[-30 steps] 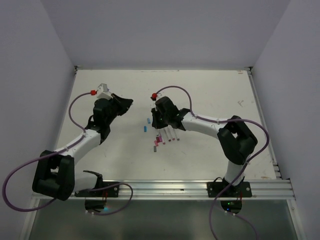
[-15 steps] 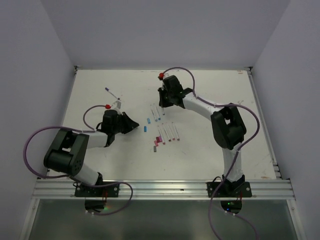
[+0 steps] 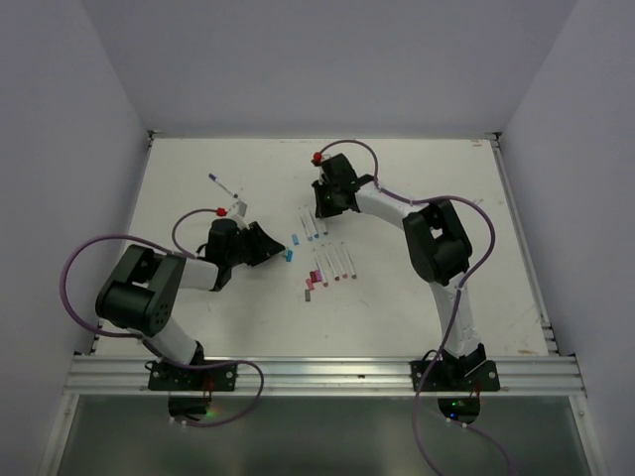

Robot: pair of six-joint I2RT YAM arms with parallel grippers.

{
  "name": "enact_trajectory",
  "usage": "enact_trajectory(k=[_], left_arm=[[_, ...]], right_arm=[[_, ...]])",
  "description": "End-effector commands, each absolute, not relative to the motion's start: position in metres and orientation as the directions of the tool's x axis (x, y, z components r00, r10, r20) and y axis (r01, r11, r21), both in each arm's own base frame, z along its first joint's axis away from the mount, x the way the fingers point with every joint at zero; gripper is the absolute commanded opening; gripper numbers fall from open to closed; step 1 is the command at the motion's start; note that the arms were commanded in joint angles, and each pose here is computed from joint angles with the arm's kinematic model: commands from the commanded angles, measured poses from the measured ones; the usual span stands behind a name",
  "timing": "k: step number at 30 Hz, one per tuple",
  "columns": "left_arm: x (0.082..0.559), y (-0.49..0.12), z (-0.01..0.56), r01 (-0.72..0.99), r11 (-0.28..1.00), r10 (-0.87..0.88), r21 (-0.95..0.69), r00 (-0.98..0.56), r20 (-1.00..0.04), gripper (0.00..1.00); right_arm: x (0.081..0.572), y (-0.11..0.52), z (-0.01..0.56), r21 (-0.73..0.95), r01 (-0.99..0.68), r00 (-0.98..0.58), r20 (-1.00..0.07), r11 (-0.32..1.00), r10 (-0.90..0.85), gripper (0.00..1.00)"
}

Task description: Open the pen caps

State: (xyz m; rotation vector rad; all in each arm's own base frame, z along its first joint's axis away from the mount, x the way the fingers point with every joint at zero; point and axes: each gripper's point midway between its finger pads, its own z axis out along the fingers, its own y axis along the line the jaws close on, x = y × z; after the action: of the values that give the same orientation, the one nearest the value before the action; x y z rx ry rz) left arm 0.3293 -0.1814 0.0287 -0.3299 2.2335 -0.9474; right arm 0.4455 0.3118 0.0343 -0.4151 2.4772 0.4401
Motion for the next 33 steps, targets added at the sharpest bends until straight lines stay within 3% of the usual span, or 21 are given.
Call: enact_trajectory(k=[1,8,12,17,26,28,33], left_arm=[[0.336,-0.184,0.037,0.059,0.700,-0.470,-0.711,-0.712,-0.521,0.43],[0.345,-0.165,0.051,0.016,0.757,-0.487,-0.654,-0.653,-0.580,0.45],[0.381,-0.144,0.091,-0.032,0.818,-0.497,-0.575,-0.543,-0.677,0.50],[0.424,-0.120,0.129,-0.140,0.845,-0.518,-0.517,-0.458,-0.723,0.60],[0.478,-0.029,0.104,-0.435,0.745,-0.661,-0.506,-0.371,-0.652,0.61],[0.477,-0.013,0.076,-0.534,0.743,-0.646,-0.403,-0.416,-0.640,0.61],[0.505,-0.007,0.061,-0.603,0.725,-0.651,-0.334,-0.441,-0.618,0.61]], right_arm=[[0.455,0.316,0.040,0.224,-0.399,-0.767,-0.613,0.889,-0.189,0.13],[0.454,0.318,0.044,0.242,-0.407,-0.764,-0.619,0.881,-0.183,0.21],[0.453,0.320,0.046,0.245,-0.419,-0.759,-0.622,0.874,-0.189,0.31],[0.454,0.322,0.056,0.250,-0.429,-0.748,-0.637,0.868,-0.186,0.38],[0.440,0.313,0.102,0.287,-0.438,-0.719,-0.680,0.852,-0.141,0.39],[0.431,0.312,0.107,0.303,-0.442,-0.717,-0.685,0.844,-0.129,0.39],[0.421,0.308,0.113,0.320,-0.447,-0.710,-0.695,0.835,-0.113,0.39]])
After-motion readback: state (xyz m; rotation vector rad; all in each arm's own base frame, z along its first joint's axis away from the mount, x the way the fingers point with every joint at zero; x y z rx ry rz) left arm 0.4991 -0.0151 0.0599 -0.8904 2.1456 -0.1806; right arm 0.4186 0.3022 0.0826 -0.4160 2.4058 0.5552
